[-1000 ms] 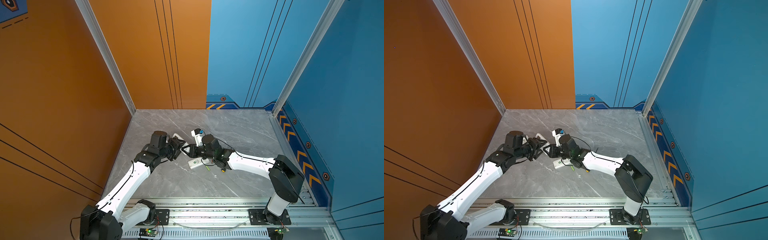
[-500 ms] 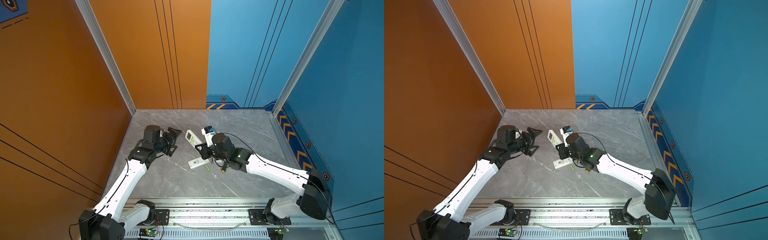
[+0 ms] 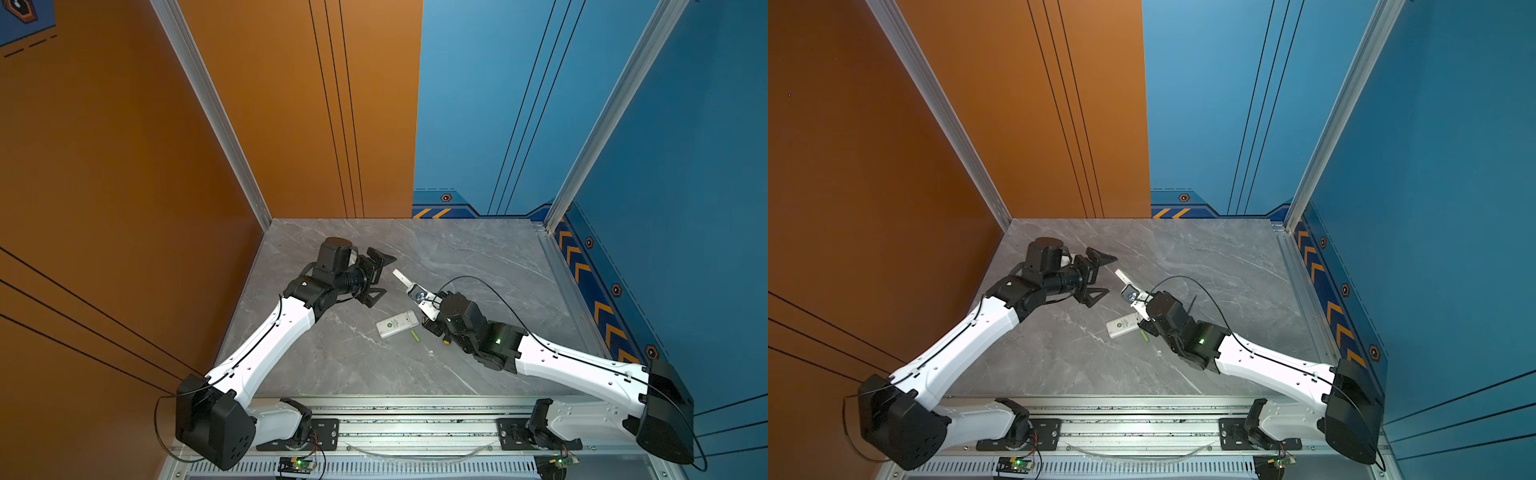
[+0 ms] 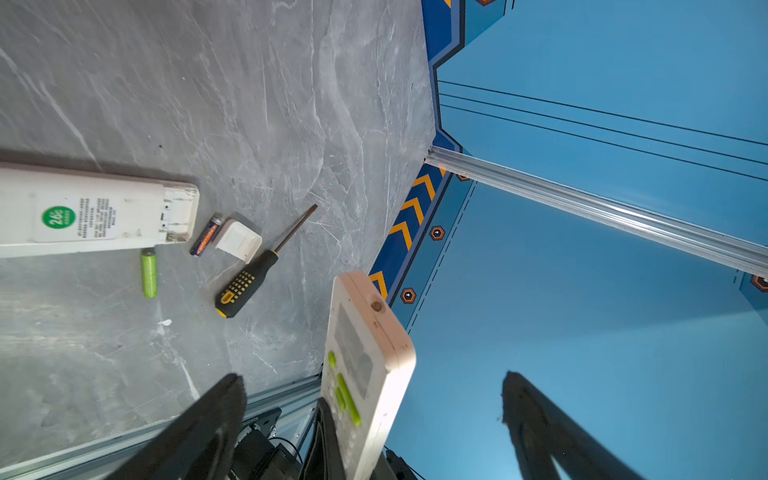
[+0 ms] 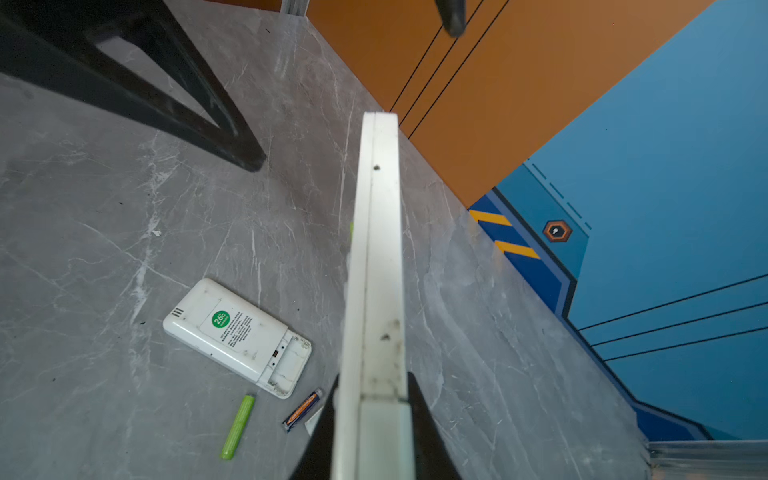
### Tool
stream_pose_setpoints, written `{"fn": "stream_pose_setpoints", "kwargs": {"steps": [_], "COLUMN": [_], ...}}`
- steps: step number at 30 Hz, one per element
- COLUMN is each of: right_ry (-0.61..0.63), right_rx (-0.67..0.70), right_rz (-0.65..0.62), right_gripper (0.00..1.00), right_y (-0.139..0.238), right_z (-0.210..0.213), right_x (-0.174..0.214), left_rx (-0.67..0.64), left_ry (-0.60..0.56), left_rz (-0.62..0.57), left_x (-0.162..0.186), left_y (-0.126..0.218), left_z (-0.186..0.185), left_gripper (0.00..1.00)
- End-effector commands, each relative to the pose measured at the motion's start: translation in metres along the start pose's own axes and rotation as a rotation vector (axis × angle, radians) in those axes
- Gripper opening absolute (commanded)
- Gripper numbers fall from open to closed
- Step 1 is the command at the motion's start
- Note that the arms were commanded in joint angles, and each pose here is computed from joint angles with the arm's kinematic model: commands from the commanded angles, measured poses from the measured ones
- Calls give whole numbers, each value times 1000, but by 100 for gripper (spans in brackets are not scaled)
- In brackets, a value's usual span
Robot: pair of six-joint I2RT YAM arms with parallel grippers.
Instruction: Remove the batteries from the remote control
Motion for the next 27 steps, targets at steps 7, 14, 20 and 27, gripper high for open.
{"fn": "stream_pose_setpoints", "kwargs": {"steps": [7,14,20,27], "right_ry": [229,205,156,56], "right_rx": [40,61,38,-15], "right_rz": [-81,-89,-83,-78], "right_gripper": [0,0,13,66], "right_y": [-1,-2,1,12], "right_z": [21,21,24,32], "right_x": [-23,-24,-25,-27], "left_rx": [75,63,77,103], "left_ry": [67,65,55,66], "left_rz": [8,9,-40,-89], "left_x": [0,2,-2,-11], "left_y": [-21,-24,-19,-18], "left_z": [1,12,19,24], "left_gripper": [71,47,24,10]}}
Point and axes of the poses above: each gripper's point midway between its finger pads, its own y axis back along the fingers, its own z axis along the line the jaws close on, x = y × z, the point moved 5 cm from there along y, back along the fingers, and after that the axes turned 2 degrees about -y, right-handed, at the moved point
